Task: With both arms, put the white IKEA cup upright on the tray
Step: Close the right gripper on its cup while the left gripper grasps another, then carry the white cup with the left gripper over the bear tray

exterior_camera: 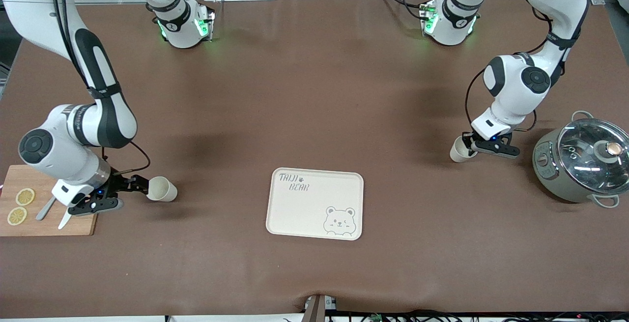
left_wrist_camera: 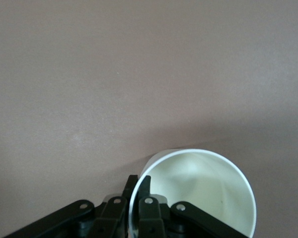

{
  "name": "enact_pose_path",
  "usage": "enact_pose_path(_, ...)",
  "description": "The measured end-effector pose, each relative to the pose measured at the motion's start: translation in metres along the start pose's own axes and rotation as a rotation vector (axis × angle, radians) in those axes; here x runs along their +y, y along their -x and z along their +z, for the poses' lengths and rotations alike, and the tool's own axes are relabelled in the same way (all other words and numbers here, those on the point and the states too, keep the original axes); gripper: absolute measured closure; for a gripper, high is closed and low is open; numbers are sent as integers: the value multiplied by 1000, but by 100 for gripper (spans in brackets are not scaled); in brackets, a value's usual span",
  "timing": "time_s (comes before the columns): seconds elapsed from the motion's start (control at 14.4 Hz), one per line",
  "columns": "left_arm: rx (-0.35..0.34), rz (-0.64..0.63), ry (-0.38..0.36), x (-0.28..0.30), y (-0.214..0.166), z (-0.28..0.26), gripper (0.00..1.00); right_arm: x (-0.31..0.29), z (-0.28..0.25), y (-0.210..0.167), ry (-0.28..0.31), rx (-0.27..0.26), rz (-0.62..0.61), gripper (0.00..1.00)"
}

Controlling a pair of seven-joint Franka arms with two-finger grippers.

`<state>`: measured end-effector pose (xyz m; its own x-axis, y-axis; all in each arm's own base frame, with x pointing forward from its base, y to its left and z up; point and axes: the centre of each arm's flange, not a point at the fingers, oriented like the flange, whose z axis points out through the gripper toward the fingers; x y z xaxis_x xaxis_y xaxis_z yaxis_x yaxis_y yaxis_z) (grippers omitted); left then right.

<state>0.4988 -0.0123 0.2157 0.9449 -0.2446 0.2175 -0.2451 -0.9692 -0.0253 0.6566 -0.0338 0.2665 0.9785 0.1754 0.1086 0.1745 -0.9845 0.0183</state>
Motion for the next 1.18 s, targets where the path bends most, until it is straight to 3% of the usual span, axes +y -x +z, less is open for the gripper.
enact_pose_path(0.21, -26, -89, 15, 8, -19, -13, 95, -2, 5, 3, -2, -4, -2, 0)
enact_pose_path(0.42, -150, -163, 54, 37, -69, -62, 95, -3, 7, 5, -3, -9, -3, 0)
enact_pose_path(0.56, -192, -216, 63, 65, -101, -103, 95, -4, 9, 6, -4, -13, -4, 0)
enact_pose_path(0.9, -199, -338, 80, 132, -150, -162, 95, -5, 14, 9, -7, -22, -6, 0)
enact_pose_path(1.18, -218, -412, 103, 196, -180, -173, 95, -8, 22, 15, -4, -10, -9, 0)
